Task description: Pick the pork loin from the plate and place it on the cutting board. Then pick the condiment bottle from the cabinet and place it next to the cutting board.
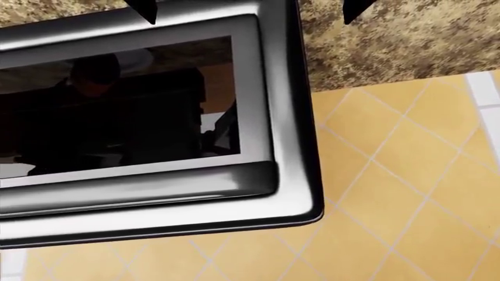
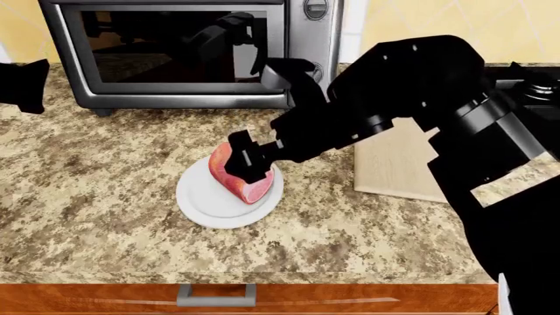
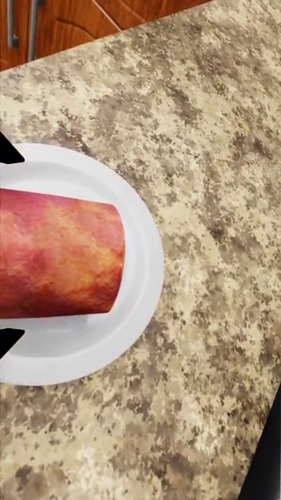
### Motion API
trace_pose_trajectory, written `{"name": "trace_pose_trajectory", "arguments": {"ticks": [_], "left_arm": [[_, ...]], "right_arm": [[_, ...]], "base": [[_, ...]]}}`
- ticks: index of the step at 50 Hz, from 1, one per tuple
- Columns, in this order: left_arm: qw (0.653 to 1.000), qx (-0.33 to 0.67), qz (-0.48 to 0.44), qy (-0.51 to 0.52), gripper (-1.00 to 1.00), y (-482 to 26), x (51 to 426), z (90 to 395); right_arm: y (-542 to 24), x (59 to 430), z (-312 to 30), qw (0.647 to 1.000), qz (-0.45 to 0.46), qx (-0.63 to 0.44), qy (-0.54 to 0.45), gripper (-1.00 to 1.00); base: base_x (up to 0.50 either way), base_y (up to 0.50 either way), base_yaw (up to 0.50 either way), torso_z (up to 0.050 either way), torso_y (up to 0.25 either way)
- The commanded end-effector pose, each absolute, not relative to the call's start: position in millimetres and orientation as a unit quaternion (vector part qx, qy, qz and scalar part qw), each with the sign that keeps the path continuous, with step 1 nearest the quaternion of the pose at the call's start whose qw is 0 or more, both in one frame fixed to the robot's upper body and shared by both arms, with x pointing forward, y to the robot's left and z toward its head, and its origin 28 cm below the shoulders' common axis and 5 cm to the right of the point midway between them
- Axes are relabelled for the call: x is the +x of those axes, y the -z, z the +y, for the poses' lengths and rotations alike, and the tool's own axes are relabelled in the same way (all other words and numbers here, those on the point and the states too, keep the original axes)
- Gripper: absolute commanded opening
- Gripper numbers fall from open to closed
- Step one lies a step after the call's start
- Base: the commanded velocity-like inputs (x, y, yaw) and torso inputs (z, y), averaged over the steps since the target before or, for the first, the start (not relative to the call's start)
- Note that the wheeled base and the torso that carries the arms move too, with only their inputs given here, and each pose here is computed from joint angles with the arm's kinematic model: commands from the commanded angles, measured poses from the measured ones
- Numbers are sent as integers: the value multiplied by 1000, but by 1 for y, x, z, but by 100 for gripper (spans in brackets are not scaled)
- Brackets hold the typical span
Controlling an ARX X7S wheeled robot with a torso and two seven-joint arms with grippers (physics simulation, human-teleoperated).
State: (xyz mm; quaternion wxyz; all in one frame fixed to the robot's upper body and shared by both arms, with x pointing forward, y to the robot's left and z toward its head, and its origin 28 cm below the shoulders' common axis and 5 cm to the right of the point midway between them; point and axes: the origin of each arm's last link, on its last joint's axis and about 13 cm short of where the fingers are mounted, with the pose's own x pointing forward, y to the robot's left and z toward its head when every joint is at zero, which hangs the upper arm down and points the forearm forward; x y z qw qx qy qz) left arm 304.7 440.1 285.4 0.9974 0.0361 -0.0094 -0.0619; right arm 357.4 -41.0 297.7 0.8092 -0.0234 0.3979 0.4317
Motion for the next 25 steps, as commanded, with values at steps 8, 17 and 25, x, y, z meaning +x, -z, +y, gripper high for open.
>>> {"name": "trace_pose_trajectory", "arguments": {"ticks": [8, 17, 25], "left_arm": [[997, 37, -10, 62, 100, -286, 306, 440], [997, 36, -11, 61, 100, -286, 305, 440], [997, 36, -12, 61, 100, -286, 306, 440]], "right_arm": [[-294, 356, -42, 807, 403, -21, -431, 100], [-294, 356, -42, 806, 403, -22, -434, 100], [-293, 355, -42, 804, 404, -23, -435, 100]], "base": [[0, 0, 0, 0, 0], [0, 0, 0, 0, 0], [0, 0, 0, 0, 0]]}}
